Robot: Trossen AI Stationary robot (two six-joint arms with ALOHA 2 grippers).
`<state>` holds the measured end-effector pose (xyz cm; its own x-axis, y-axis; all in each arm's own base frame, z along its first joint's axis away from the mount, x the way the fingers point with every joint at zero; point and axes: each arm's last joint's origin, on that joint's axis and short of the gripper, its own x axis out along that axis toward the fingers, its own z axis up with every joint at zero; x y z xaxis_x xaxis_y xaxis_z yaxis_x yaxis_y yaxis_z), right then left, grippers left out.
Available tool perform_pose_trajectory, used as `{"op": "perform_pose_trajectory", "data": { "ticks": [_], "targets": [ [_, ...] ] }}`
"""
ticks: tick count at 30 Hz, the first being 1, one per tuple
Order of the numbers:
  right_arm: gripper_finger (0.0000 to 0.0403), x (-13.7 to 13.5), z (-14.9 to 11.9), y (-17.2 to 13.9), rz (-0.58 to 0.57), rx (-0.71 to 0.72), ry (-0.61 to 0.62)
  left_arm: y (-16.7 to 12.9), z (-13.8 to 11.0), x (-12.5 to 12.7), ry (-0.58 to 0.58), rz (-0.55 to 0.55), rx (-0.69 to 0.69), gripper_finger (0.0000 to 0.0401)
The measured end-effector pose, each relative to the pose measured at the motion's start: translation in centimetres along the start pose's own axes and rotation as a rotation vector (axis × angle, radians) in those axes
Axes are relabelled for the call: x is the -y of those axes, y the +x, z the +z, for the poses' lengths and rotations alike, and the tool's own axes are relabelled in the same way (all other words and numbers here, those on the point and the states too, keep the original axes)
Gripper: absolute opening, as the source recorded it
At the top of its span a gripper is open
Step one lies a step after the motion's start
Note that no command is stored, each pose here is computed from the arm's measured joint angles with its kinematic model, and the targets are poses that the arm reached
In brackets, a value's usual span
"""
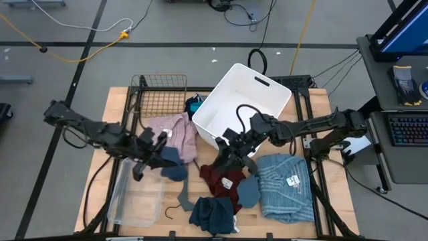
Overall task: Pick & Place Cloths
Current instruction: Put the dark blue sock into the transparent bin
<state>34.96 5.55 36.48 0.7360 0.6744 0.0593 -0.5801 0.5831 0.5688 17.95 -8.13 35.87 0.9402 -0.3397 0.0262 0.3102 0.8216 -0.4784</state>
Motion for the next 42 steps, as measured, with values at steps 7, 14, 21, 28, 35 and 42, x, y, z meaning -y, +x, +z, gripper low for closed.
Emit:
{"op": "perform_pose_trajectory", "data": {
  "ticks": [7,14,21,28,35,42],
  "targets": [
    [0.0104,-0.3,-0.3,-0.8,-0.145,-0.029,-0.096,-2.1,-0.3,2.4,-0.062,0.125,-0.122,0.0010],
    [0.0075,-2.1,-0.2,-2.7,-0.421,-0.021,-0.231,-2.9,0.7,4.8,-0.054,0.259,-0.243,0.0010],
    [0.0052,-5.6,-0.5,-5.3,-0.680,-0.024,-0.327,-3.0,-0.3,5.2,-0.076,0.406,-0.366,0.0010],
    [0.0038,-8.6,-1.0,-6.9,-0.757,-0.015,-0.356,-3.3,-1.5,4.5,-0.195,0.547,-0.425,0.0010],
    [0.0029,-9.8,-1.4,-7.4,-0.761,-0.021,-0.365,-2.6,-3.0,4.3,-0.375,0.650,-0.497,0.0010],
    [0.0021,-9.8,-1.5,-7.4,-0.763,-0.033,-0.367,-1.4,-5.5,5.2,-0.586,0.677,-0.726,0.0010]
  ]
}}
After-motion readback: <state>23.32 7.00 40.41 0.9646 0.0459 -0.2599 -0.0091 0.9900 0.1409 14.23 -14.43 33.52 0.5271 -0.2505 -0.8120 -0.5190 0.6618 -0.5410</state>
